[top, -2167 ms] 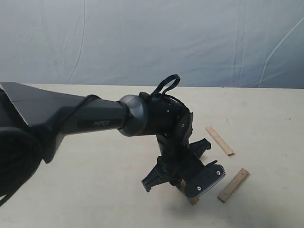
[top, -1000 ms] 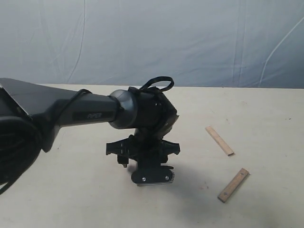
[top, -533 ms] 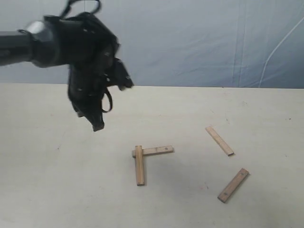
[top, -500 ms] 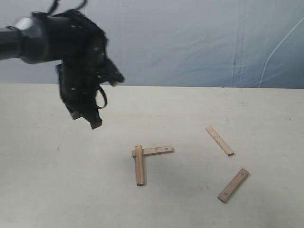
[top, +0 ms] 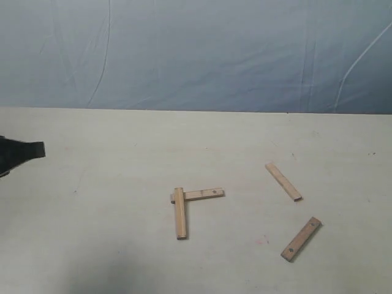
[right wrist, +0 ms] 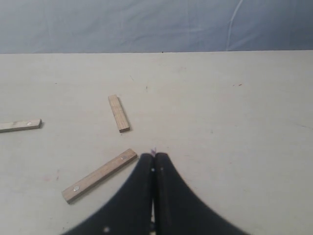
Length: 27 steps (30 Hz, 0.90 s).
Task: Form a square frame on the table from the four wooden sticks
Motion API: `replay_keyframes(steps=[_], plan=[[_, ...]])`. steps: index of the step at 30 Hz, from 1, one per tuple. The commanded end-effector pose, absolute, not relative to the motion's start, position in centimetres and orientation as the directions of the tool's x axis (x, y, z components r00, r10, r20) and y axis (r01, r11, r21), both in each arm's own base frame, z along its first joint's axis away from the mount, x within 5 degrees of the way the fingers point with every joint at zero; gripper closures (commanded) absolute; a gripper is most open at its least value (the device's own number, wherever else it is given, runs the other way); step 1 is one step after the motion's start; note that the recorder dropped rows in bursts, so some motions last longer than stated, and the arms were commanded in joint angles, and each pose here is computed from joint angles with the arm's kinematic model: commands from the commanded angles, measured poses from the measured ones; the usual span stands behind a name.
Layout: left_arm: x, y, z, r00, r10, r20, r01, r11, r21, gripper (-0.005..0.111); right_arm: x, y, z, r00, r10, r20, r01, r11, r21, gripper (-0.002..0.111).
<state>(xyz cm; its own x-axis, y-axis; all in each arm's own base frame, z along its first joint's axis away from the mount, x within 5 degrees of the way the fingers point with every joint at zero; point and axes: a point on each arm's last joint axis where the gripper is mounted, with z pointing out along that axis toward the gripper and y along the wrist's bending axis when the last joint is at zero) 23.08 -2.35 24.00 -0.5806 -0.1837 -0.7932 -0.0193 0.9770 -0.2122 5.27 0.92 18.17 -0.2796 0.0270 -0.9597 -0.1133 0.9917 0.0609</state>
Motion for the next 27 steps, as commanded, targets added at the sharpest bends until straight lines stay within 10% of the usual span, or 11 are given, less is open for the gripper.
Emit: replay_keyframes(steps=[1,13,19,27], plan=[[19.0,-1.7,23.6,-0.388,-0.217,-0.896,-0.044,0.975,-0.218,0.107,5.3,0.9,18.1,-0.27,0.01,-0.963,-0.116,0.992,0.043,0.109],[9.7,-0.7,20.7,-0.116,-0.266,-0.957,0.033,0.962,-0.271,0.107,5.6,0.5,20.8,0.027,0.051,-0.998,-0.081,0.996,0.048,0.109],[7.7,-0.8,21.0,-0.04,-0.263,-0.964,0.109,0.958,-0.266,0.107,5.1,-0.8,23.6,0.323,0.494,-0.807,-0.123,0.867,0.482,0.109],[5.8,-1.0,21.3,0.025,-0.275,-0.961,0.187,0.946,-0.265,0.107,6.3,0.1,30.3,0.516,0.327,-0.791,-0.196,0.945,0.263,0.109]])
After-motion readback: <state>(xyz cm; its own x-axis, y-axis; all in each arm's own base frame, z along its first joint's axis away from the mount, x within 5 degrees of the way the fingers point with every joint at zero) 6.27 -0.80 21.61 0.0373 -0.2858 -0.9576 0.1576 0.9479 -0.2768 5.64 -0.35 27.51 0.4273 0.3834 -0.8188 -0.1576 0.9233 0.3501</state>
